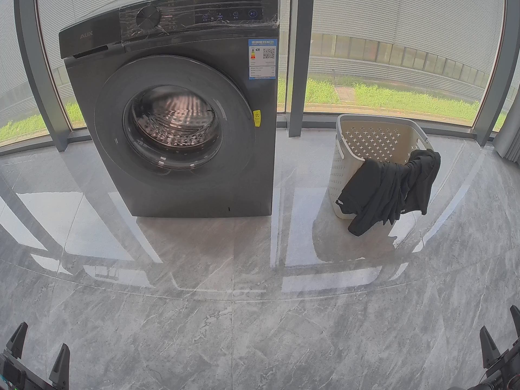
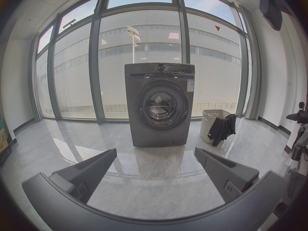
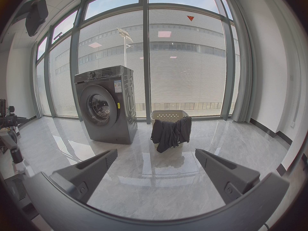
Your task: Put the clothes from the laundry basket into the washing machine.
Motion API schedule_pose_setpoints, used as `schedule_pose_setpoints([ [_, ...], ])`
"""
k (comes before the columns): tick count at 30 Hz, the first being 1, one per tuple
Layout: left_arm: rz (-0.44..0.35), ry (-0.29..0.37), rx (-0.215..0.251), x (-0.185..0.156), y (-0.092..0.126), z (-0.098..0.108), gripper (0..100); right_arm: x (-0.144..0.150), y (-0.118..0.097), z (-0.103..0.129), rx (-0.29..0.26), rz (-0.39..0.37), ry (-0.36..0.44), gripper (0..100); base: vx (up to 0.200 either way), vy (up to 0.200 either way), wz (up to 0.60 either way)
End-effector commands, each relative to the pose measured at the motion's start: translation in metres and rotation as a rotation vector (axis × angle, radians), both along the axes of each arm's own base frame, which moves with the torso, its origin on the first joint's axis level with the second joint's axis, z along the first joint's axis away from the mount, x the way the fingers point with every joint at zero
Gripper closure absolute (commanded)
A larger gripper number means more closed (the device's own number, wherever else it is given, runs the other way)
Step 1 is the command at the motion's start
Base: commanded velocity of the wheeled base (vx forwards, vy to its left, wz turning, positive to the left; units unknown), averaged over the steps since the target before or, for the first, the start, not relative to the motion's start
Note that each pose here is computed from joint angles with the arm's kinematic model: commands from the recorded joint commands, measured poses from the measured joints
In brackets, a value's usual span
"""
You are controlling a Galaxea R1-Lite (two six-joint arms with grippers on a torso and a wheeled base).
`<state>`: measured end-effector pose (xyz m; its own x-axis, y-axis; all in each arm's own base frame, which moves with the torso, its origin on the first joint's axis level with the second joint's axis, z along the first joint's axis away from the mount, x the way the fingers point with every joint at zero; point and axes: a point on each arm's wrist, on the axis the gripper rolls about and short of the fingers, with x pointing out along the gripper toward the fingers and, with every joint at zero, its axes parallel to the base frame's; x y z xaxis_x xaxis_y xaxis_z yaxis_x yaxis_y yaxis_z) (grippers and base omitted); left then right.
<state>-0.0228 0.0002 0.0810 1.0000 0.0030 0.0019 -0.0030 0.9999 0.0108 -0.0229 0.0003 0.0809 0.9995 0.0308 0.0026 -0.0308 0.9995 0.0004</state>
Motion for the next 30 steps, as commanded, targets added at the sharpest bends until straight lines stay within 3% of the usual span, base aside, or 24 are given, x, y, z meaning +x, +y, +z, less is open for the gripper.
schedule_pose_setpoints([
  [1, 0.002, -0.003, -0.002, -0.0002, 0.0000, -0.0048, 0, 0.0001, 0.0000, -0.0052, 0.000, 0.000, 0.001, 0, 0.000, 0.000, 0.00],
  [19, -0.003, -0.004, -0.022, -0.0002, -0.0001, -0.0046, 0, 0.0001, 0.0000, -0.0052, -0.002, 0.001, 0.001, 0, 0.000, 0.000, 0.00],
  [30, -0.008, -0.003, -0.028, -0.0002, -0.0001, -0.0048, 0, 0.0001, 0.0000, -0.0052, -0.002, 0.001, 0.001, 0, 0.200, 0.000, 0.00],
])
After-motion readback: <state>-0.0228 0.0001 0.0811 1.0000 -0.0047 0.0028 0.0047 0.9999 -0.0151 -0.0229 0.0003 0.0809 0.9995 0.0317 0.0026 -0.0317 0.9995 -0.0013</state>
